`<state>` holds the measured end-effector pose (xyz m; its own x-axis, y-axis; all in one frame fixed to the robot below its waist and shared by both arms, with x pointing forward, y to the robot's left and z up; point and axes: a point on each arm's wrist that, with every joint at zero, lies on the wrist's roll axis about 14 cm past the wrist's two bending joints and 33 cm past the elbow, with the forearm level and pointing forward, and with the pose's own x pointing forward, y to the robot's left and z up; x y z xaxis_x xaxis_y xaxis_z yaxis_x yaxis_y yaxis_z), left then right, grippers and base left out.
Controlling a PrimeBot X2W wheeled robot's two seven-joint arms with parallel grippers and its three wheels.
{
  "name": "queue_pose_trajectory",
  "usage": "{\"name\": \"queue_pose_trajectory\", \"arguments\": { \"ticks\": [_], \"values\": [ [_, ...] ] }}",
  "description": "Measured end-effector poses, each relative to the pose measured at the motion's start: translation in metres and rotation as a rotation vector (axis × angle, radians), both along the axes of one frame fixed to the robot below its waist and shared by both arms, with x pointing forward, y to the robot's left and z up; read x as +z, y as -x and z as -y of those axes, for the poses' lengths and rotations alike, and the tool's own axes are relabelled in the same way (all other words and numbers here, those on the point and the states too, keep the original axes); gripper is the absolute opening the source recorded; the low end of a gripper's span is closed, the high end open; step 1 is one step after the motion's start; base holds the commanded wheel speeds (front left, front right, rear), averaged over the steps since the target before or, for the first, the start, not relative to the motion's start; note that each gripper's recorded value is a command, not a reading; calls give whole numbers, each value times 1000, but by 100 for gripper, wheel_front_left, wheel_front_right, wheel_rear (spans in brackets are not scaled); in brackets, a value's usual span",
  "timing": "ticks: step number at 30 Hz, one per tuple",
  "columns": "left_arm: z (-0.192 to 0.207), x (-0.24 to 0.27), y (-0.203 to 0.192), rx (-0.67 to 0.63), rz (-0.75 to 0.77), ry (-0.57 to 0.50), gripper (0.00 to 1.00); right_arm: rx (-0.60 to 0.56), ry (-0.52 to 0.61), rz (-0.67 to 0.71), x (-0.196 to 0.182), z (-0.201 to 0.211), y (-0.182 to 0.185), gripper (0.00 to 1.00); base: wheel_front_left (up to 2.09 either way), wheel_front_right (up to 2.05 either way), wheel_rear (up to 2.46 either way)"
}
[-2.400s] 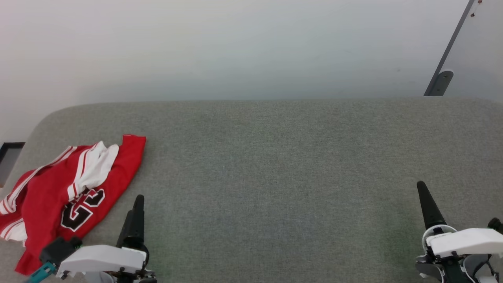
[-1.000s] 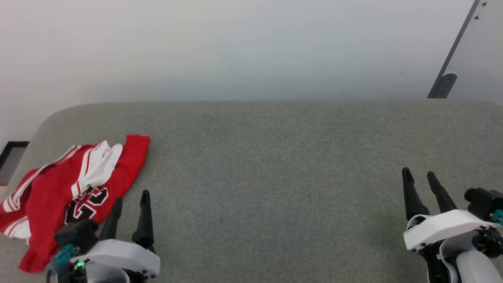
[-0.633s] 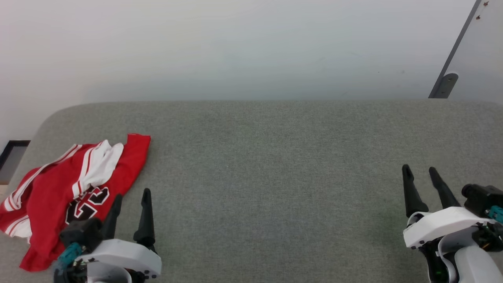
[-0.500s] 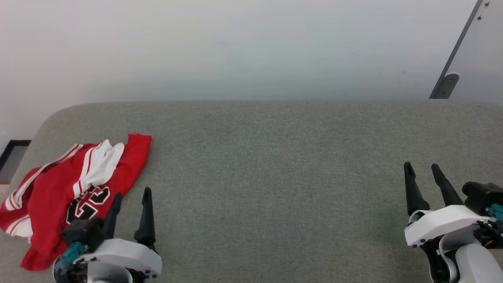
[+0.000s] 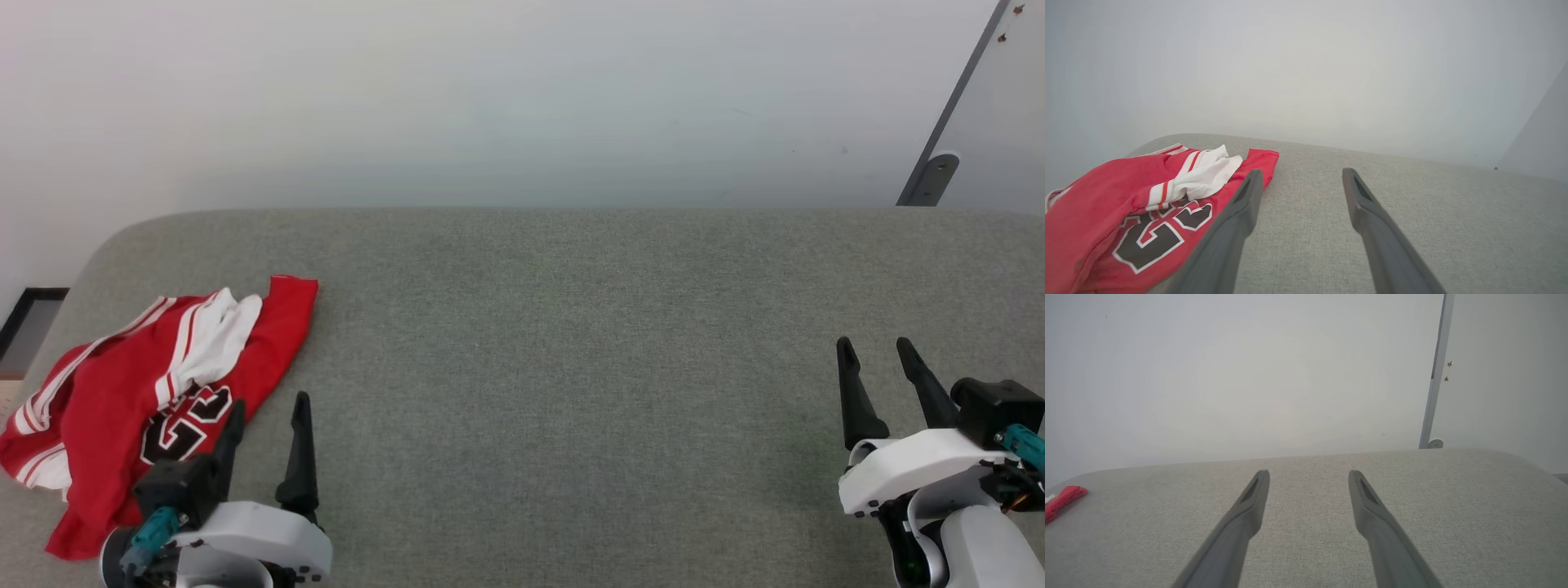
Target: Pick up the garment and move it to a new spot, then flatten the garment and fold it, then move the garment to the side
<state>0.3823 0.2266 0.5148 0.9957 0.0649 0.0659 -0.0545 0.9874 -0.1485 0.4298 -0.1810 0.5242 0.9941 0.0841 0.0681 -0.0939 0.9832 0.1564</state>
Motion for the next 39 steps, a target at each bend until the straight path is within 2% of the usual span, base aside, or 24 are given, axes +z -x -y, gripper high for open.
{"name": "queue_pose_trajectory", "arguments": {
  "ticks": [26, 39],
  "values": [
    [-2, -9, 1, -16, -12, -121, 100, -39, 55, 53, 9, 6, -1, 100, 0, 0, 0],
    [-4, -11, 3, -11, -19, -98, 100, -50, 26, 63, 11, 8, 1, 100, 0, 0, 0]
  ]
}}
